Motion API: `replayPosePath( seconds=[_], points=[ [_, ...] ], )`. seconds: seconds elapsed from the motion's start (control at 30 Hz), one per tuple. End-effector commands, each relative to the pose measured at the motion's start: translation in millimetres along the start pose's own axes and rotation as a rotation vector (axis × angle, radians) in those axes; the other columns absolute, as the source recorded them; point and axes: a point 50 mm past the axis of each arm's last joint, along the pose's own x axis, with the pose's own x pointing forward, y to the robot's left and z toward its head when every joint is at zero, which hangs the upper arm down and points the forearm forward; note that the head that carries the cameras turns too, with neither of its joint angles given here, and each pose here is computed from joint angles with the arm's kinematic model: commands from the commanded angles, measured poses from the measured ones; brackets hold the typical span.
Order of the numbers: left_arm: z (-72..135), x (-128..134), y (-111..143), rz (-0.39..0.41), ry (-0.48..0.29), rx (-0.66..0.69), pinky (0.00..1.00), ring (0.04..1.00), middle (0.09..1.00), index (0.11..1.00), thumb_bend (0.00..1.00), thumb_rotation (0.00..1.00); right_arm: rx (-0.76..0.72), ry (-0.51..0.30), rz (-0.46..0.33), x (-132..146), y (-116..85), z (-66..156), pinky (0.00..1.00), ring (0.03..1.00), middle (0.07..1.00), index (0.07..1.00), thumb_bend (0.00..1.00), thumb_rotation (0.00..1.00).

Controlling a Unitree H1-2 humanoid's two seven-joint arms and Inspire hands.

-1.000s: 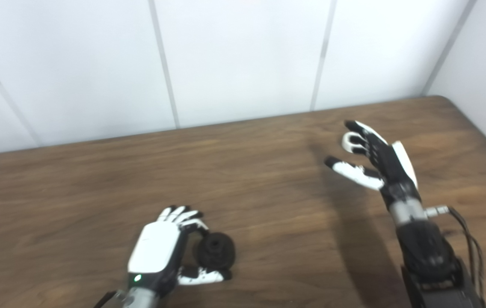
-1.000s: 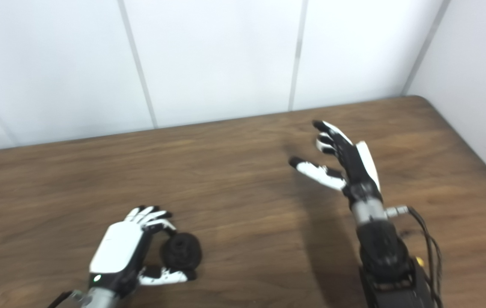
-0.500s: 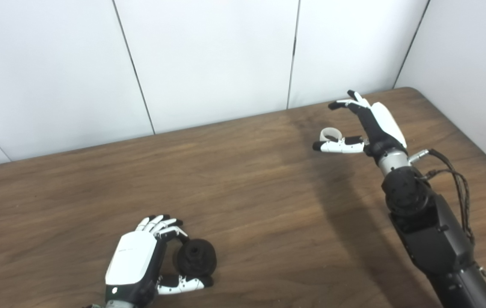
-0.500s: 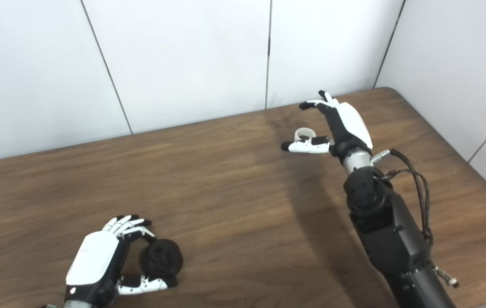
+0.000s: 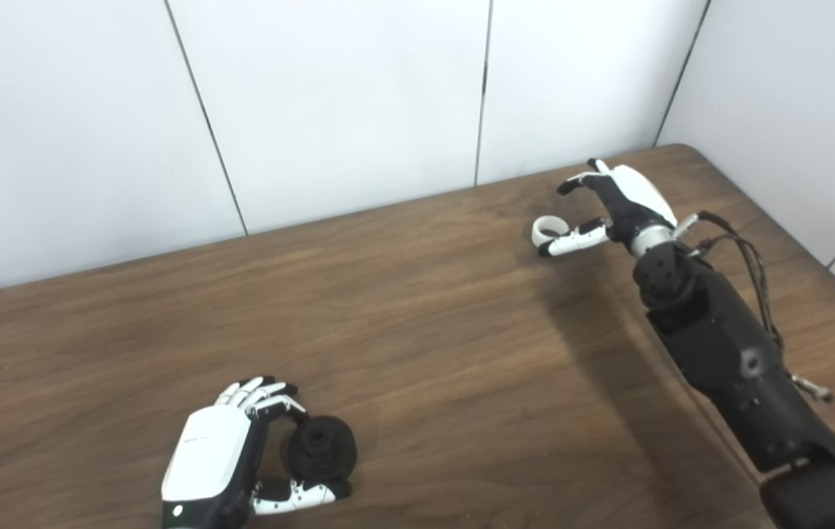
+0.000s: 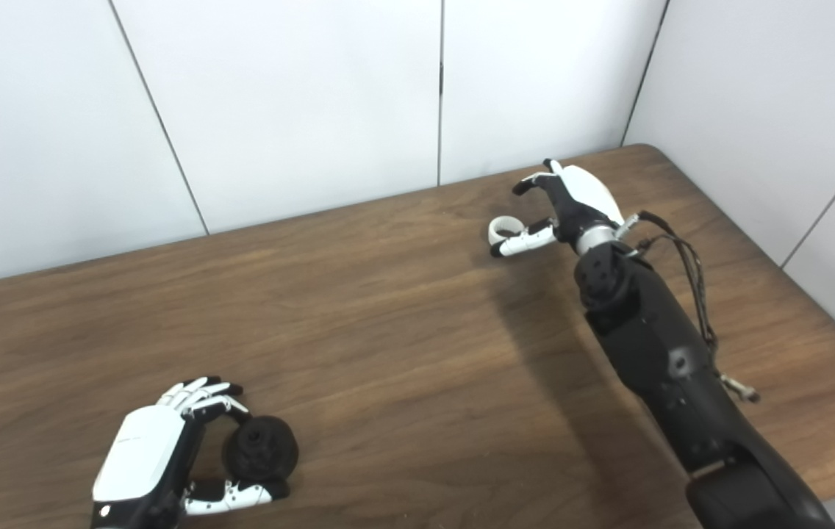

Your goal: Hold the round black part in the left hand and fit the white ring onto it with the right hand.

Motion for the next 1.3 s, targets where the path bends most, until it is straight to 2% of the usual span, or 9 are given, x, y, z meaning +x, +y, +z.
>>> replayPosePath(
  seconds=[0.0,0.33,0.63,1.27],
  points=[
    [-9.1,-4.9,5.5,-0.016,0.029,0.037,0.91,0.875,0.788,0.485,0.52,0.05,-0.037,-0.029,-0.081,12.7,-31.3,17.0,1.0,1.0,1.0,0.745,0.88,0.3],
    [-9.0,-6.5,7.0,-0.022,0.036,0.047,0.9,0.871,0.788,0.485,0.52,0.05,-0.083,0.024,-0.027,29.8,-19.8,17.6,1.0,1.0,0.985,0.727,0.87,0.32],
    [-7.8,-8.1,8.1,-0.022,0.041,0.042,0.91,0.878,0.791,0.486,0.52,0.05,-0.085,0.05,-0.014,41.8,-20.2,19.5,1.0,1.0,0.955,0.709,0.89,0.31],
    [-5.8,-6.9,7.5,-0.019,0.04,0.04,0.91,0.881,0.79,0.486,0.52,0.05,-0.084,0.053,-0.007,41.7,-20.7,18.9,0.99,1.0,0.94,0.668,0.87,0.31]
  ],
)
